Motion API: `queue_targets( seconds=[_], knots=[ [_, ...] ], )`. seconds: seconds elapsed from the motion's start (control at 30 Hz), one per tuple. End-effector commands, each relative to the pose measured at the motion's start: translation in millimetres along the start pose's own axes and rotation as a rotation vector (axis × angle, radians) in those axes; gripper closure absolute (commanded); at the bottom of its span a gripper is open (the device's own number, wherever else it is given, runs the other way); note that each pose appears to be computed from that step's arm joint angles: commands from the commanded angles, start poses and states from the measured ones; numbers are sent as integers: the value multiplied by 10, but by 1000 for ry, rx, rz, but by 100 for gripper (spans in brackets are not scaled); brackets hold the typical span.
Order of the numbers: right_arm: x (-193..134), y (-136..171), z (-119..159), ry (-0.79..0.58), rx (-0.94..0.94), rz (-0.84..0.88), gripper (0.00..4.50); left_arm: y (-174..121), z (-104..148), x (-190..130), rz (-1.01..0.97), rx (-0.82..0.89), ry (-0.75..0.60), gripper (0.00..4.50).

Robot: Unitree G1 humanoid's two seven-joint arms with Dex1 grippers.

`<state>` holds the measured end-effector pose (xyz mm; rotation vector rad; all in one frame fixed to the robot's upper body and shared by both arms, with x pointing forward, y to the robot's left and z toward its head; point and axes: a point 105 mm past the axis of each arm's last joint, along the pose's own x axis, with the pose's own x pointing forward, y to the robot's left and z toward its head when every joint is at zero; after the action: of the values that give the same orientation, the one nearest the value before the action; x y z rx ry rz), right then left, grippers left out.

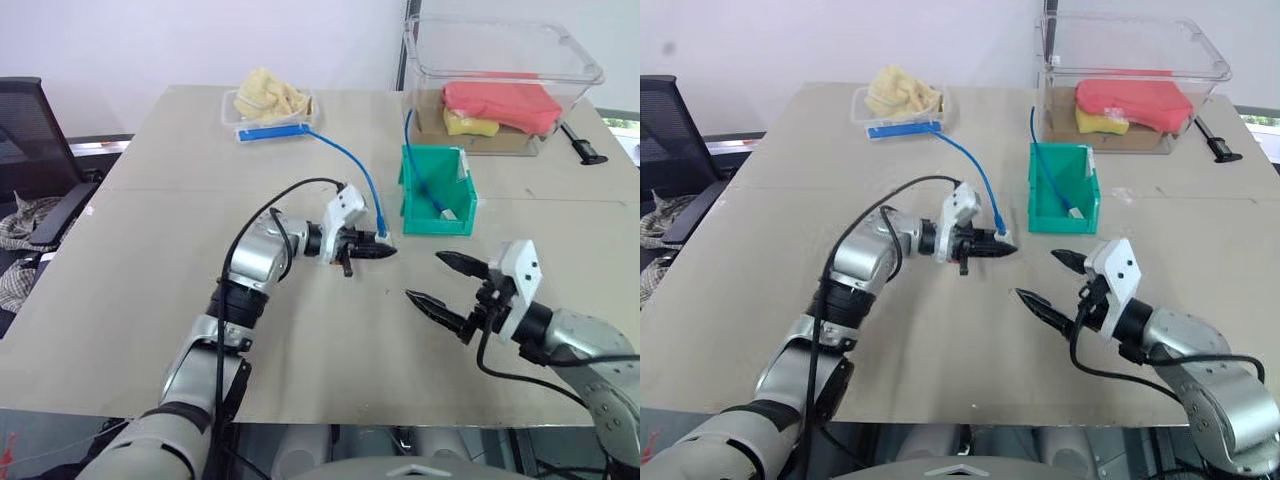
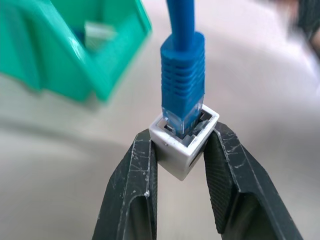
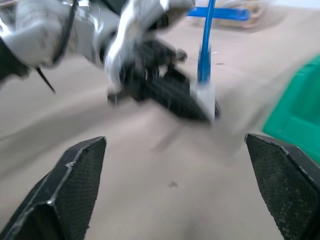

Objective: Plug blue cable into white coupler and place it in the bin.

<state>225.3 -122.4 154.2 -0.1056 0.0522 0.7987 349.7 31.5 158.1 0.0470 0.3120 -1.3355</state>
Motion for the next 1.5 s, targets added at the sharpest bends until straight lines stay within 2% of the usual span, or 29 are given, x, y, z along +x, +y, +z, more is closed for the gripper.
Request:
queue_targets(
  seconds=[0.03,0.17,0.27,0.43,0.47,0.5,0.67,0.83,0.93,1.0,1.1,1.2,1.27,1.4,1.5],
  knots=[
    [-197,-71,210,-74,-153,-149,6,-48,498,89,20,-88,-69,376],
    [-351,-152,141,-56,-173,-279,6,177,737,261,181,-217,-38,376],
    [-417,-182,81,-44,-175,-339,6,243,886,421,223,-203,-30,376],
    [-442,-201,76,-55,-178,-388,6,356,936,678,306,-194,1,376],
    [-445,-193,74,-55,-178,-391,0,351,931,733,310,-196,10,275],
    [-449,-185,73,-54,-178,-394,0,349,926,774,318,-198,18,252],
    [-453,-138,75,-49,-178,-400,0,379,921,799,350,-208,33,7],
    [-453,-147,79,-46,-177,-404,0,370,860,617,280,-290,68,7],
    [-447,-187,78,-44,-177,-398,0,380,877,381,240,-307,49,7],
    [-446,-243,74,-37,-192,-390,0,312,914,136,175,-222,-40,7],
    [-460,-327,86,-37,-202,-378,0,249,832,-189,229,23,-188,7],
    [-492,-372,106,-38,-205,-341,0,20,656,-469,190,142,-262,7],
    [-533,-397,114,-35,-204,-315,0,-116,437,-611,166,214,-238,7],
    [-649,-460,96,-11,-204,-268,0,-216,45,-874,231,224,-221,7],
    [-759,-504,41,32,-203,-239,0,-331,-153,-1042,274,229,-226,7]
  ],
)
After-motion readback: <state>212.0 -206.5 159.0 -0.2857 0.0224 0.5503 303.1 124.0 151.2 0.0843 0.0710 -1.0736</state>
